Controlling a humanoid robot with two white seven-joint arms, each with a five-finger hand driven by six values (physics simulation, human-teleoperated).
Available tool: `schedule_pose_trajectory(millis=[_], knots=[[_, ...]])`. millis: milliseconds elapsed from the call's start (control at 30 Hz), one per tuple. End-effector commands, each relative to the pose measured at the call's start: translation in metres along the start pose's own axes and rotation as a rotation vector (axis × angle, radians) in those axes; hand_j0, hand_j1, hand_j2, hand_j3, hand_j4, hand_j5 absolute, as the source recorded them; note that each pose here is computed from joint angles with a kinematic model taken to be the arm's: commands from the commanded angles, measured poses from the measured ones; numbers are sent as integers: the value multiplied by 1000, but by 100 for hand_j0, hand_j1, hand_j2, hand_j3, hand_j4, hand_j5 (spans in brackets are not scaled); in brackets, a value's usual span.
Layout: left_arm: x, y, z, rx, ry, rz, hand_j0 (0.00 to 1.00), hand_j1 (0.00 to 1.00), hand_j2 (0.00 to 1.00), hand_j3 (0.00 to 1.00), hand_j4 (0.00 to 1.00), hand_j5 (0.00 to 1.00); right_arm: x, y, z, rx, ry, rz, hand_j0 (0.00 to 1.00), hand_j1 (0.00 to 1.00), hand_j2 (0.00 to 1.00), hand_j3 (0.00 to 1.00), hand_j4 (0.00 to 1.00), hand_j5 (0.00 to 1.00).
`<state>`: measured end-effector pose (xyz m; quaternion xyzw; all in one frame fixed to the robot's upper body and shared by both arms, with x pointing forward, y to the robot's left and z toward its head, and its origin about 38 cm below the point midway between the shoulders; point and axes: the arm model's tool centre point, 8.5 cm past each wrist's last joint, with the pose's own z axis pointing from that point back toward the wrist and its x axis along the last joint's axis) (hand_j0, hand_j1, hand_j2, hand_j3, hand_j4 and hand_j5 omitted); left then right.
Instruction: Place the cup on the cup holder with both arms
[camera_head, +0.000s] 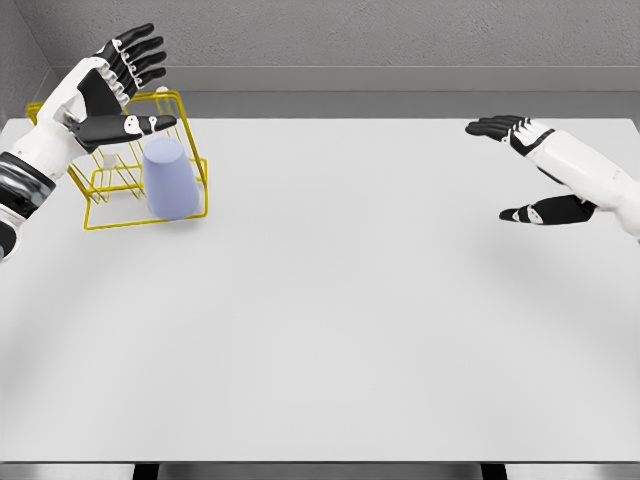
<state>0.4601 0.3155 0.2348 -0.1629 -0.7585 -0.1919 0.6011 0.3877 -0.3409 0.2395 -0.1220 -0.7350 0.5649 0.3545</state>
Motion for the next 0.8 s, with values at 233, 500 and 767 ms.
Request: schedule_pose_trajectory(millis=[233, 500, 767], knots=[[14, -1, 4, -22, -22, -33, 100, 100, 100, 100, 100, 100, 0, -1, 0, -5, -1, -6, 100, 100, 100, 100, 100, 100], [22, 7, 39, -45, -41, -132, 100, 100, 100, 100, 100, 100, 0, -1, 0, -5, -1, -6, 100, 100, 100, 100, 100, 100], [19, 16, 65, -10, -72, -147, 100, 100, 100, 100, 100, 100, 0, 0, 0, -3, -1, -8, 100, 100, 100, 100, 100, 100]])
